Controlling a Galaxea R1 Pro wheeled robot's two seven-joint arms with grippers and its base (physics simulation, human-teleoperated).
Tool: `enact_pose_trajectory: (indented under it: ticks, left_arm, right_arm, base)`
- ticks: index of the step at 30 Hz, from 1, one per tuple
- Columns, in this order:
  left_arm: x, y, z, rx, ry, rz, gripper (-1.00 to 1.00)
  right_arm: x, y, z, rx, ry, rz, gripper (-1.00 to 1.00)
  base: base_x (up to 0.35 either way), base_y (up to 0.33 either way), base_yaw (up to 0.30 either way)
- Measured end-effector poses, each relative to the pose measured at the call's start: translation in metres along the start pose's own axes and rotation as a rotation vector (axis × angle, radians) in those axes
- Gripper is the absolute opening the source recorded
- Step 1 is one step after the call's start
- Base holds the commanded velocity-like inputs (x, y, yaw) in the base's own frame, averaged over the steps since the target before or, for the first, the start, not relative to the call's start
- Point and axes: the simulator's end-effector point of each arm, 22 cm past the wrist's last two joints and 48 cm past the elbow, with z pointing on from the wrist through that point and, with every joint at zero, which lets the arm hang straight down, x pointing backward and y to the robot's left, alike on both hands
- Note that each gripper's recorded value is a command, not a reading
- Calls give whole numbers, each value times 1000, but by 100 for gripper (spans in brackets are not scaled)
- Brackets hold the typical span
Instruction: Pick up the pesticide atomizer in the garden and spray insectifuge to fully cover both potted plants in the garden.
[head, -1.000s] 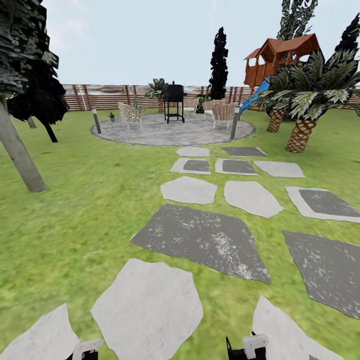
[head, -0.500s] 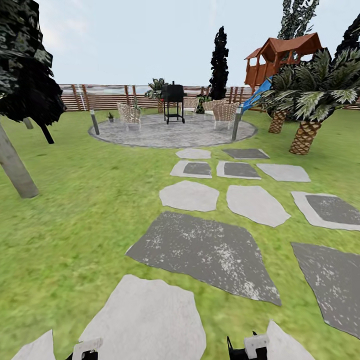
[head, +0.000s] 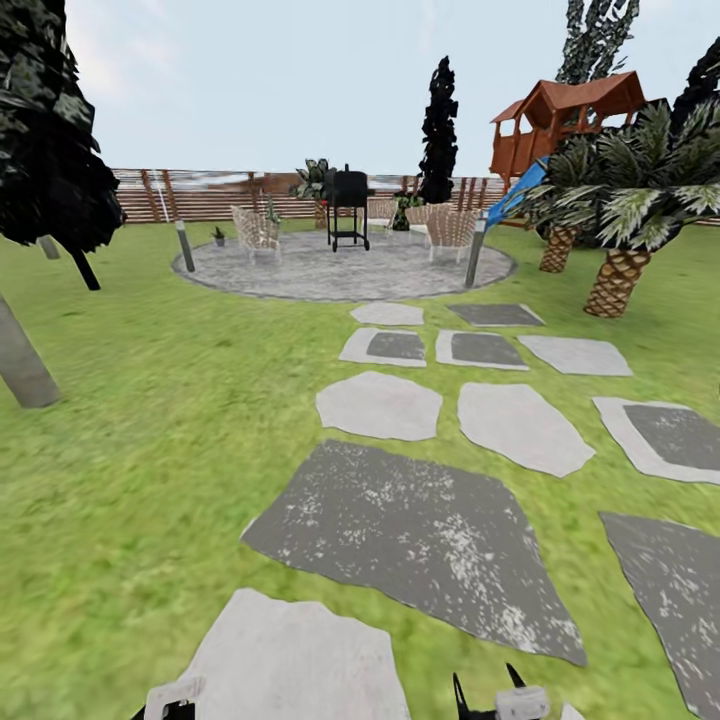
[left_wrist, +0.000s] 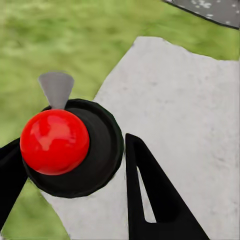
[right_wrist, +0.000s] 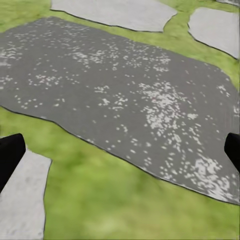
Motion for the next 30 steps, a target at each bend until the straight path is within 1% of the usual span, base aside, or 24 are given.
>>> enact_pose_trajectory:
  ticks: [6,17,30]
  left_arm:
    - [1,-1,0,2,1,1,-100]
    - [1,-1,0,2,2,1,-100]
    - [1,-1,0,2,2,0,-100]
  right_arm:
    - [-1,1,-1,-3,-7,1,100]
    - [-1,2,-1,-5,-7,2,100]
    - [-1,2,-1,-4,-7,2,100]
  base:
    - [339,-1,31]
    - [339,-67,244]
    - [339,-59,16]
